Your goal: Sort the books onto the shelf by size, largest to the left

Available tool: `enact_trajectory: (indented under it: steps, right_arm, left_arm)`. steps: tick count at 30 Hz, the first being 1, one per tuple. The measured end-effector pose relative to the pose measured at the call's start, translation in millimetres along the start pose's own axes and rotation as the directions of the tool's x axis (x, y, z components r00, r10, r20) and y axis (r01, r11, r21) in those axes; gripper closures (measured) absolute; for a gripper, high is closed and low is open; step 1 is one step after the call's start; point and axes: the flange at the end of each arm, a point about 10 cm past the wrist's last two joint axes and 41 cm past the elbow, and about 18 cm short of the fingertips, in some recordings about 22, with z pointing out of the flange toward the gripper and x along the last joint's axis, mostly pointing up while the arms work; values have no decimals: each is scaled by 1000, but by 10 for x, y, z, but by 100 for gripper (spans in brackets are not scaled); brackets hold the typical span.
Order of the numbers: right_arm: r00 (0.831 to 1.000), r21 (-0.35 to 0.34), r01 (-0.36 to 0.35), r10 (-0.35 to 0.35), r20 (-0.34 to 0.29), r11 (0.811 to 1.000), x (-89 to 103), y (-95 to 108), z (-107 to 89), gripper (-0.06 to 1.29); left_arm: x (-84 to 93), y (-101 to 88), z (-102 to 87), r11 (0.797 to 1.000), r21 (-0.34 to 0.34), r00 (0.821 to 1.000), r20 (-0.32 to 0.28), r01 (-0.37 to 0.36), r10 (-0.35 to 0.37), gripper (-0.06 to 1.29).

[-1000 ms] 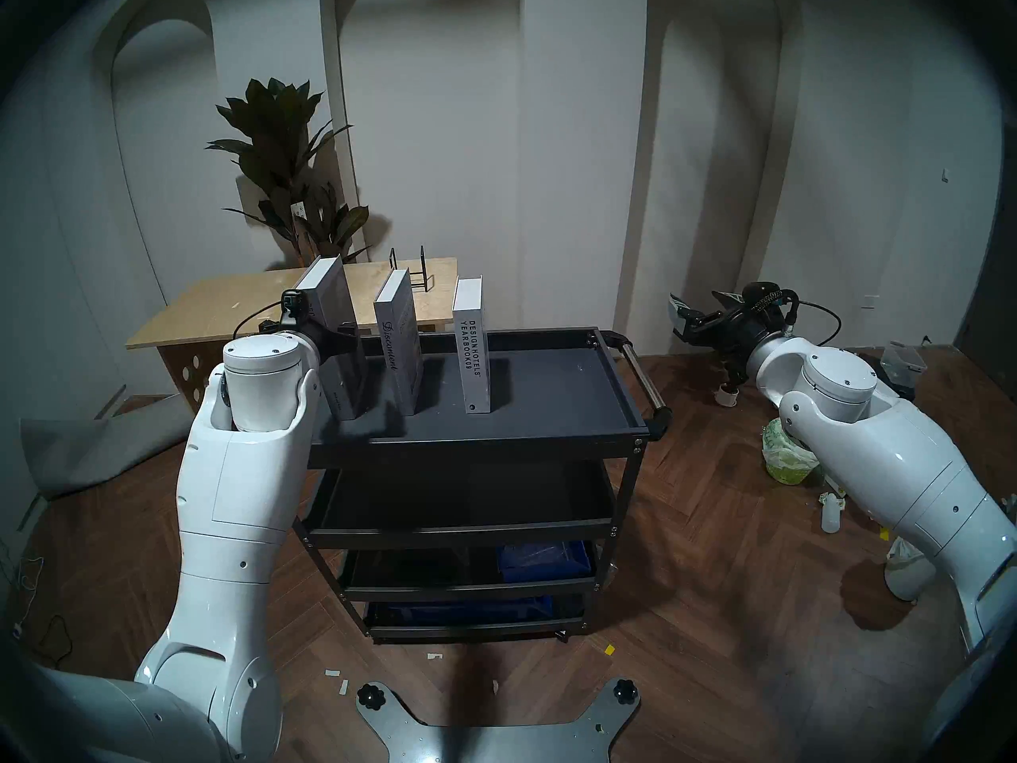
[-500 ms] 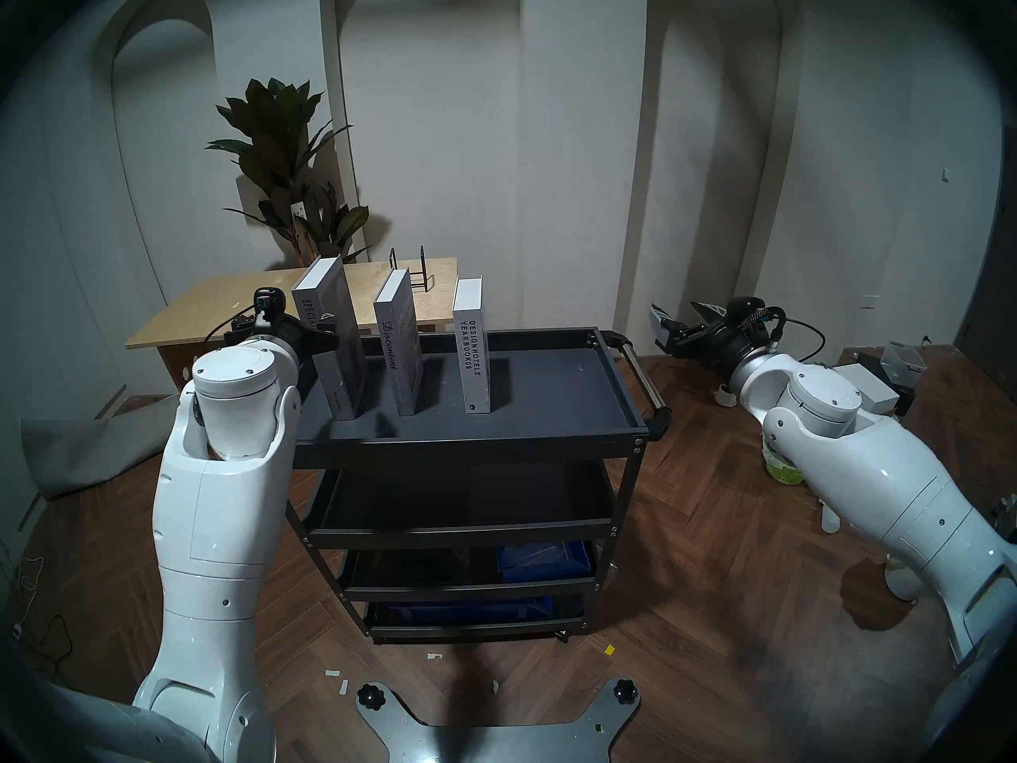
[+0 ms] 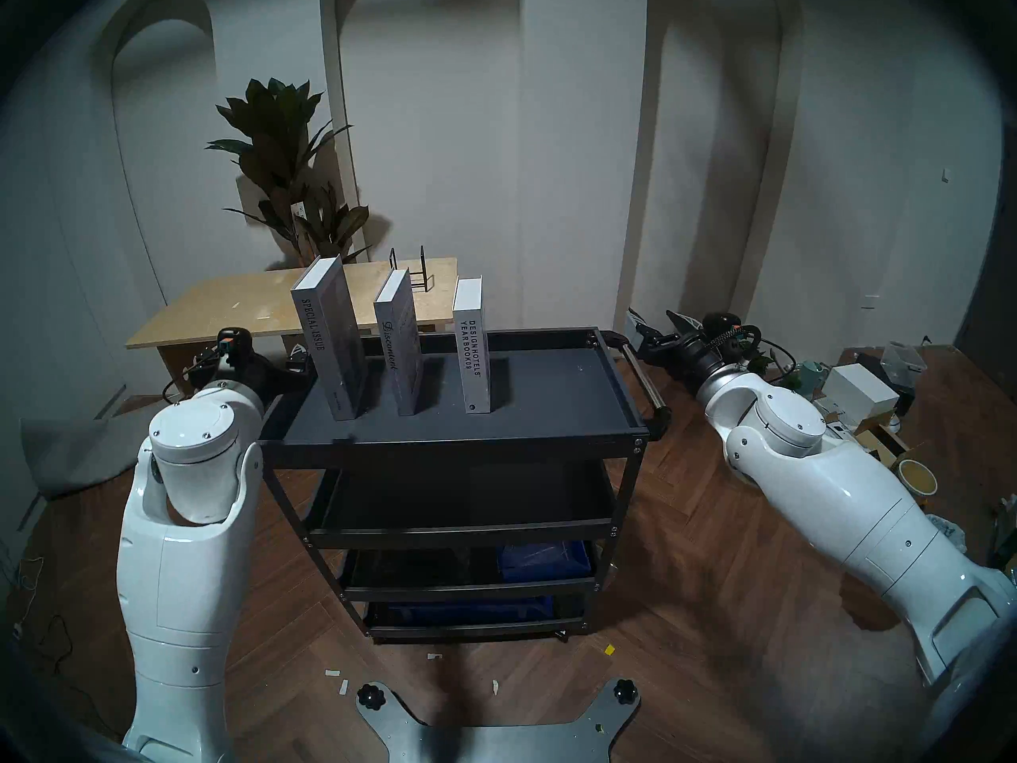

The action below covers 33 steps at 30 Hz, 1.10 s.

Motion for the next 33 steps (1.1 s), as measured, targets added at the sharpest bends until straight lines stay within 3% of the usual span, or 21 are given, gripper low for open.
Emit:
enact_trajectory:
  steps: [4,12,21,33]
  right_arm:
    - [1000,-3,0,0,-7,1000,-122,-131,27,1]
    - [997,-41,68,-69,-18,997,-381,-413,111,0]
    - [988,-104,135,-141,-58,985,-471,-550,226,0]
    - [981,-172,154,-172,-94,973,-438,-593,288,0]
  left_arm:
    - [-147,-57,-76,1000,-20,1000,-11,-11,10,0]
    - [-392,-217,-189,998,-57,998,-55,-5,2,0]
    - [-504,-338,-134,995,-100,991,-129,15,-28,0]
    - [-633,-380,-36,991,-136,972,-230,16,-47,0]
